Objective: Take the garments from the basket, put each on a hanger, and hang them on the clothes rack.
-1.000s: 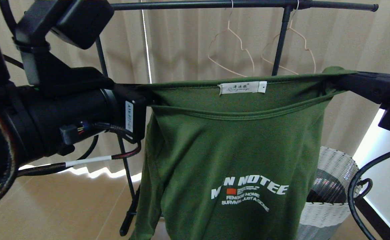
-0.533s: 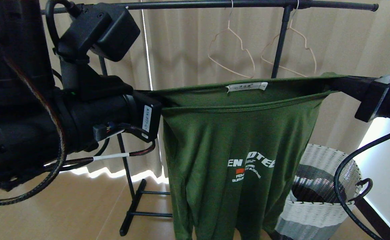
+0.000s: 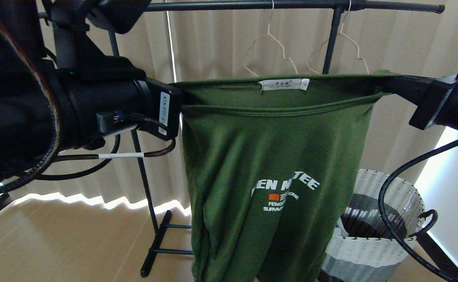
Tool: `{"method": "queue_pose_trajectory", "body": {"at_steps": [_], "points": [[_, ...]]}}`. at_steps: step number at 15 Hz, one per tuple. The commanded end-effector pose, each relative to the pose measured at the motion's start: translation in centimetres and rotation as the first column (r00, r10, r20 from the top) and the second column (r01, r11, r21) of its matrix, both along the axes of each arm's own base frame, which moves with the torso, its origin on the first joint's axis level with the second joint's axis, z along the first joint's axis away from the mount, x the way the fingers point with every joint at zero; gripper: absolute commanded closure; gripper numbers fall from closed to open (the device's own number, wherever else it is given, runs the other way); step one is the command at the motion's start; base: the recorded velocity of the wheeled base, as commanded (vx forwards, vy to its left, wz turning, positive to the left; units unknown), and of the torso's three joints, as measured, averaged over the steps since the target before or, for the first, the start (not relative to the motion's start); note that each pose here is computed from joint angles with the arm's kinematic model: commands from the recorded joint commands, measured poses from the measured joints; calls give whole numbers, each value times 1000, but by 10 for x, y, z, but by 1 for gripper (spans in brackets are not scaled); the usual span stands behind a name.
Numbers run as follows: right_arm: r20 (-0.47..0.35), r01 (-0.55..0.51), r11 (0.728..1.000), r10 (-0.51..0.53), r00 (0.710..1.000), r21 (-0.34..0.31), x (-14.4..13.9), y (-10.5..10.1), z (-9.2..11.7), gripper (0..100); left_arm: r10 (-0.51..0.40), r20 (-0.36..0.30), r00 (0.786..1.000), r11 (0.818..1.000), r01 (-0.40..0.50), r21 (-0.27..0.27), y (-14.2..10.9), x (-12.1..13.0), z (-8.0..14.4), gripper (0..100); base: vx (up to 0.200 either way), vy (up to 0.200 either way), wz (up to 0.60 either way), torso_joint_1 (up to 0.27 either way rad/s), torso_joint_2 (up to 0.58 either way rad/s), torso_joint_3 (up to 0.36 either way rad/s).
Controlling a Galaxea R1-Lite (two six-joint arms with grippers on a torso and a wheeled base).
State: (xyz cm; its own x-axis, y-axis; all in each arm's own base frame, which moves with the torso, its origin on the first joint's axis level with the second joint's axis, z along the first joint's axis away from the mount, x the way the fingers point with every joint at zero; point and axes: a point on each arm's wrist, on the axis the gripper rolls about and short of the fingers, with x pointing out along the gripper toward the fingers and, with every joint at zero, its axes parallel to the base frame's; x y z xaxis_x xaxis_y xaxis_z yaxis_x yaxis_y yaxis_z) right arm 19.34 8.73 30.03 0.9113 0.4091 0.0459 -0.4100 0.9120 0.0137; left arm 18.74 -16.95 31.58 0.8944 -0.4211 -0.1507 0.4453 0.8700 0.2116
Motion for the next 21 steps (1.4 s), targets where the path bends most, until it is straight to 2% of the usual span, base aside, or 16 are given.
{"method": "queue_pose_trajectory", "body": {"at_steps": [1,3,4,9,12,14,16,19,21], "points": [[-16,-1,1000,1,1000,-9,4,2,-4,100,7,-16,1000,1000,-7,14,-2,3,-6,100,0,0,0,0,0,0],[-37,1,1000,-2,999,-20,4,2,-11,100,92,-33,995,994,-89,62,-6,8,-19,100,0,0,0,0,0,0],[-31,4,1000,-5,1000,-17,2,1,-10,100,110,-32,993,992,-107,67,-7,10,-20,100,0,0,0,0,0,0],[-3,-1,1000,1,1000,-5,-30,-13,-9,100,115,11,993,993,-115,18,-21,26,-17,100,0,0,0,0,0,0],[-1,-18,1000,18,1000,-5,-43,-17,-7,100,127,10,992,992,-127,21,-29,41,-19,100,0,0,0,0,0,0],[-25,-106,994,105,994,-16,-64,-13,-6,100,142,6,990,990,-142,24,-35,55,-21,100,0,0,0,0,0,0],[-53,-146,989,144,988,-32,-73,-12,-8,100,144,3,990,989,-144,23,-38,58,-22,100,0,0,0,0,0,0],[-57,-143,989,140,988,-44,-71,-10,-8,100,146,-5,989,989,-146,17,-37,57,-23,100,0,0,0,0,0,0],[-66,-124,990,120,991,-62,-59,-6,-6,100,143,-4,990,990,-143,16,-35,54,-21,100,0,0,0,0,0,0]]}}
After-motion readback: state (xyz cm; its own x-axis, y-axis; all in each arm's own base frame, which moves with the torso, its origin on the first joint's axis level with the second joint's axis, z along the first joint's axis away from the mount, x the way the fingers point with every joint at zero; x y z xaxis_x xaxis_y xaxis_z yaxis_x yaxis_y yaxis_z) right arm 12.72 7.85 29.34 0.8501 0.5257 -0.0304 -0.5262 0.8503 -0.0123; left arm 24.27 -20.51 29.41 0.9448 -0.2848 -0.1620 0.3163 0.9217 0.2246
